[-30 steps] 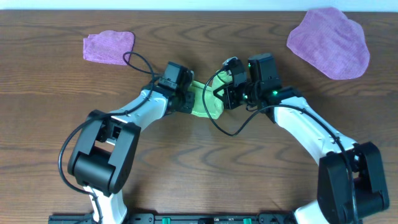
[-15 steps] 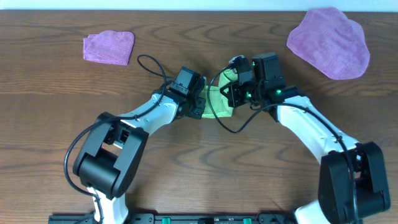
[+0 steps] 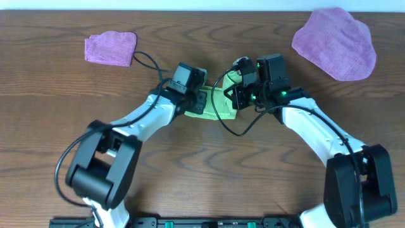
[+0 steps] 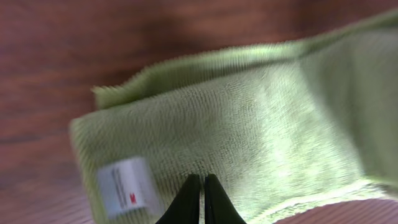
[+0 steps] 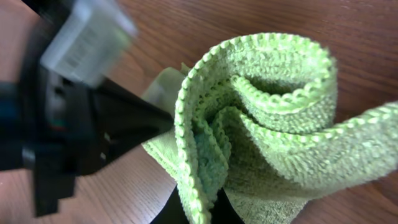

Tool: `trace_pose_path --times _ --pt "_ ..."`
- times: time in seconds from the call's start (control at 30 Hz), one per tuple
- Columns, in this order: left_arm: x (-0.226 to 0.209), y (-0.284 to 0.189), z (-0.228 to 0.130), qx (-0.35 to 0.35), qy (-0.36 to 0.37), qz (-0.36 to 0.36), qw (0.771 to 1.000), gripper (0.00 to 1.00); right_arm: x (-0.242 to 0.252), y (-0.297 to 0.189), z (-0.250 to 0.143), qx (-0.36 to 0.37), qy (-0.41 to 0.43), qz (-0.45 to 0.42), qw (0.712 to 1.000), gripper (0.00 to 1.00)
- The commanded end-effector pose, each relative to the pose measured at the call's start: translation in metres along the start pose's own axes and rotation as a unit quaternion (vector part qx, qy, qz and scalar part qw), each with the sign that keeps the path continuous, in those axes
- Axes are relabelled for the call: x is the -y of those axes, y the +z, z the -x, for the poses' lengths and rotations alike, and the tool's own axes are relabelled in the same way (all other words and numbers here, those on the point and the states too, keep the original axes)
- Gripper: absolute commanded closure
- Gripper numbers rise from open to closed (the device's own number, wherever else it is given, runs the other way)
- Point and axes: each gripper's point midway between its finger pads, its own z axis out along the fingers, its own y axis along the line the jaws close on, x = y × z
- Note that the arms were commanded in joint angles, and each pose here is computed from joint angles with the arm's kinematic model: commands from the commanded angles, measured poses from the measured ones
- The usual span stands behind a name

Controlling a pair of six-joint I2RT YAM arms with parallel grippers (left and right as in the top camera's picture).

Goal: Fold the cloth
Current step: 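Release the left gripper and lift it away, right gripper holding the bundle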

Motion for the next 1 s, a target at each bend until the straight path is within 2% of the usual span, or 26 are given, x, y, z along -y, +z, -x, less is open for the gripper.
trace_pose_path --times 0.0,0.53,0.7,0.97 --pt "-0.006 -0.022 0.02 0.037 -0.003 0.016 0.999 0.94 -0.009 -0.006 0.01 0.011 -0.015 0.017 1.0 0.98" --pt "-0.062 -0.122 0.044 0.098 -0.054 0.062 0.992 0.94 -0.054 0.009 0.002 -0.001 -0.071 0.05 0.996 0.98" --pt "-0.062 -0.145 0.048 0.115 -0.063 0.027 0.991 0.94 -0.056 0.011 0.0 -0.004 -0.075 0.046 0.996 0.98" --pt "-0.061 -0.176 0.052 0.143 -0.049 0.029 0.988 0.94 -0.052 0.02 -0.014 -0.029 -0.069 0.045 0.996 0.98"
